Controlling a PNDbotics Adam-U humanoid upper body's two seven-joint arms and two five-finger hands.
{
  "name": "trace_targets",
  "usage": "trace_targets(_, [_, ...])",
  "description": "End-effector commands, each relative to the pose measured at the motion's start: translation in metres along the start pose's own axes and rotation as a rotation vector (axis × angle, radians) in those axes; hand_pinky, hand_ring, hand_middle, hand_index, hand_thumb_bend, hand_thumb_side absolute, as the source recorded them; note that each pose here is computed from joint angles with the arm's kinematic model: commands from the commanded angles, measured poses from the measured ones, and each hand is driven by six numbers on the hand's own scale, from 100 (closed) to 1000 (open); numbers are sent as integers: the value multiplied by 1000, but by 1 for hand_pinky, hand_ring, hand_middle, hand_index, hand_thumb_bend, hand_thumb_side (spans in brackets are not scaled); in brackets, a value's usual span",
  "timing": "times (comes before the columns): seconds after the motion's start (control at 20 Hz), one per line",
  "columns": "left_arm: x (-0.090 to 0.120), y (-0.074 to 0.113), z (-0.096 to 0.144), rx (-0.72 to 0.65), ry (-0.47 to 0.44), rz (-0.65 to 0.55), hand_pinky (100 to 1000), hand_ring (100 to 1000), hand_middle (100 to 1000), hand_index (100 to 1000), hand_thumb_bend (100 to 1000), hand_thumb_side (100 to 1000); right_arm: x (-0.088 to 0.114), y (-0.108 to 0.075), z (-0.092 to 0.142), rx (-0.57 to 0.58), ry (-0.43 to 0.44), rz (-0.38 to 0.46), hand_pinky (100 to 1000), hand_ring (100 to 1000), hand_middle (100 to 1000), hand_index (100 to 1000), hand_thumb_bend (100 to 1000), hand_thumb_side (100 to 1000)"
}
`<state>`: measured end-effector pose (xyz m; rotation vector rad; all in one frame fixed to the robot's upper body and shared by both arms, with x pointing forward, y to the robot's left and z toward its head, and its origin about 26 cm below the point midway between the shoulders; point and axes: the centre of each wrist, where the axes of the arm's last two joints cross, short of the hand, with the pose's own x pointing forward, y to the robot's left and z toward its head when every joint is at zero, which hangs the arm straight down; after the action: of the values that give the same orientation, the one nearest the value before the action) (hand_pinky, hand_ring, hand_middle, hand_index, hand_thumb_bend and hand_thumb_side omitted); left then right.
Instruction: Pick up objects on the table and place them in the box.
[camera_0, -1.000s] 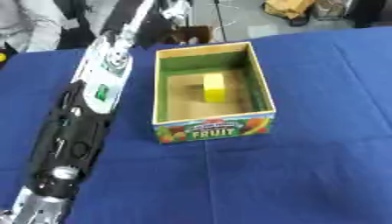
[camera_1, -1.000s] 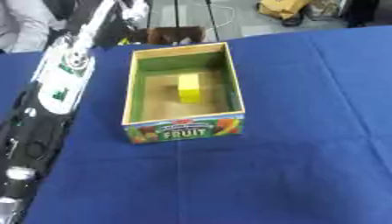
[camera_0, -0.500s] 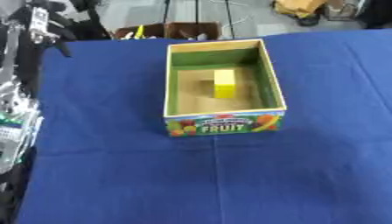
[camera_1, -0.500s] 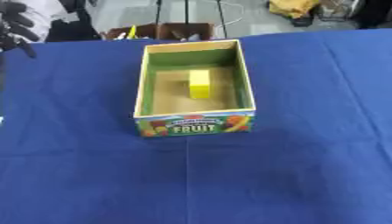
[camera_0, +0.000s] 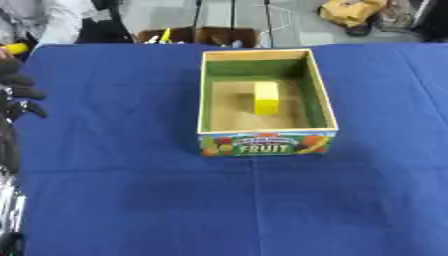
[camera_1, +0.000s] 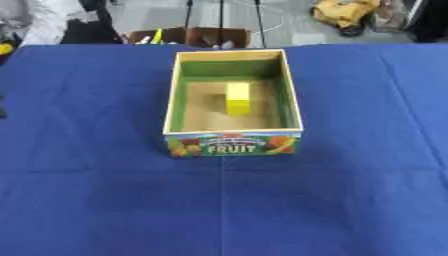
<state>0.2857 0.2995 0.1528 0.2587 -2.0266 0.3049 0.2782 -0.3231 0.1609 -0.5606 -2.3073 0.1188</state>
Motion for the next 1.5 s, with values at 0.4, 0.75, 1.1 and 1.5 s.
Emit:
trace_targets(0.4, [-2,0,10,32,-18,70,329,452,472,676,100,736,4,-3,-3,-20,-36,14,718,802,584,845,100,679])
trace_targets(0.75, [-4,0,12,52,-20,80,332,449,470,673,100,732,4,-4,-3,-16,-37,21,717,803,584,844,100,678])
trace_targets(1.1, [-5,1,14,61,-15,85,333,448,469,672,100,729,4,-5,-2,-16,-37,22,716,802,584,841,100,682])
trace_targets(1.5, [-5,3,14,66,-12,88,335,448,469,672,100,729,4,-6,-2,-23,-32,20,715,801,584,842,100,675])
